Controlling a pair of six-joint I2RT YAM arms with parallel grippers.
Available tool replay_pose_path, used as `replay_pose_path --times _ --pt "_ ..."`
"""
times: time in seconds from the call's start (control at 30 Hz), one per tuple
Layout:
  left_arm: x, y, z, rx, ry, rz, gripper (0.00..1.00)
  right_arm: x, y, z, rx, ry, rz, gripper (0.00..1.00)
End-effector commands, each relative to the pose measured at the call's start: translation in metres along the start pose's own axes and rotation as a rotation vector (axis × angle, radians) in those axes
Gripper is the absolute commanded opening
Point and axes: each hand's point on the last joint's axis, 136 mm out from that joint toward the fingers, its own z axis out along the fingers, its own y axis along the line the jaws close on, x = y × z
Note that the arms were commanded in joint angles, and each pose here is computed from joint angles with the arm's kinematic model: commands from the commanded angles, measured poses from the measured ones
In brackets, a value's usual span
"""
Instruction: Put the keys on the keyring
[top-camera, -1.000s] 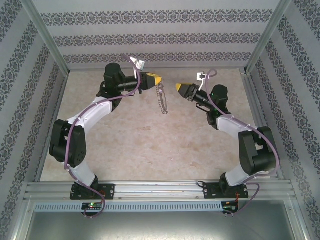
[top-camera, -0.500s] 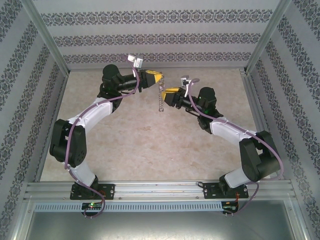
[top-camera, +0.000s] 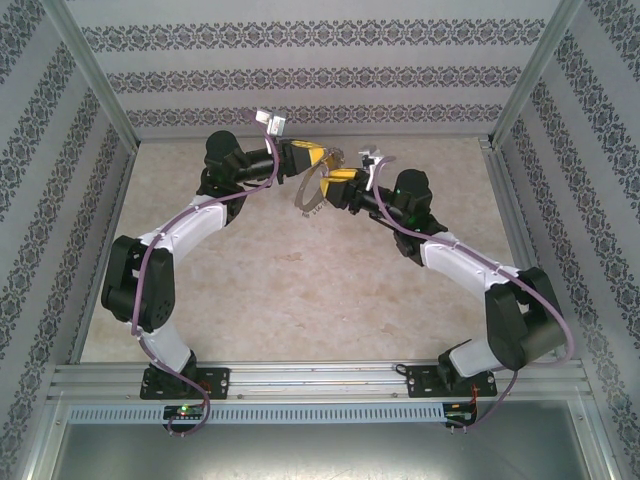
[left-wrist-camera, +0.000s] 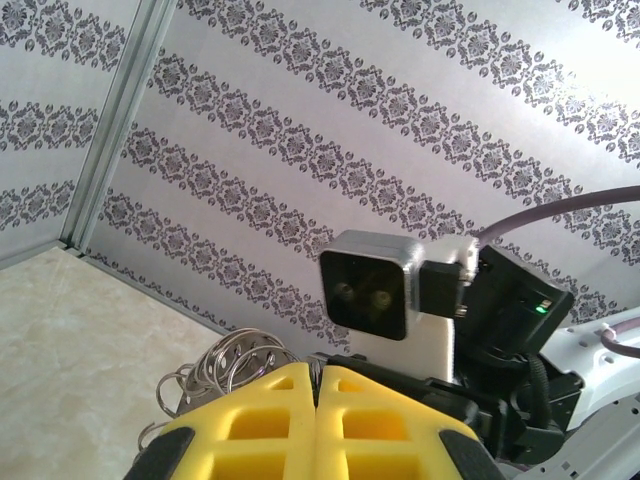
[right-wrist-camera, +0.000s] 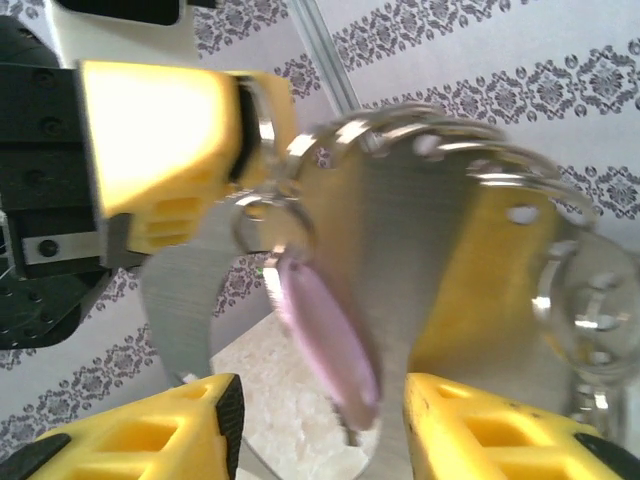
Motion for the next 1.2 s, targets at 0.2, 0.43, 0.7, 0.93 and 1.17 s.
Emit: replay_pose_path --times 0.2,0.43,0.7,0.93,1.17 --pt "-0.004 -0.011 0.005 0.036 -0.015 0.053 0.0 -0.024 0.019 0.001 0.019 -0.042 -0.114 0.42" --pt "-0.002 -0.013 0.007 0.041 -0.011 0.051 0.0 -0.025 0.011 0.009 0.072 -0.032 -0.141 0.38" --pt "-0.002 -0.013 0.008 0.042 -0.012 0.051 0.0 -0.024 0.011 0.014 0.07 -0.028 -0.143 0.24" --pt "-0.003 -0.013 0.008 0.039 -0.018 0.053 0.0 -0.018 0.01 0.013 0.074 -0.018 -0.142 0.11" --pt "-0.004 -0.015 0.008 0.041 -0.021 0.056 0.0 -0.016 0.008 0.012 0.078 -0.019 -0.142 0.0"
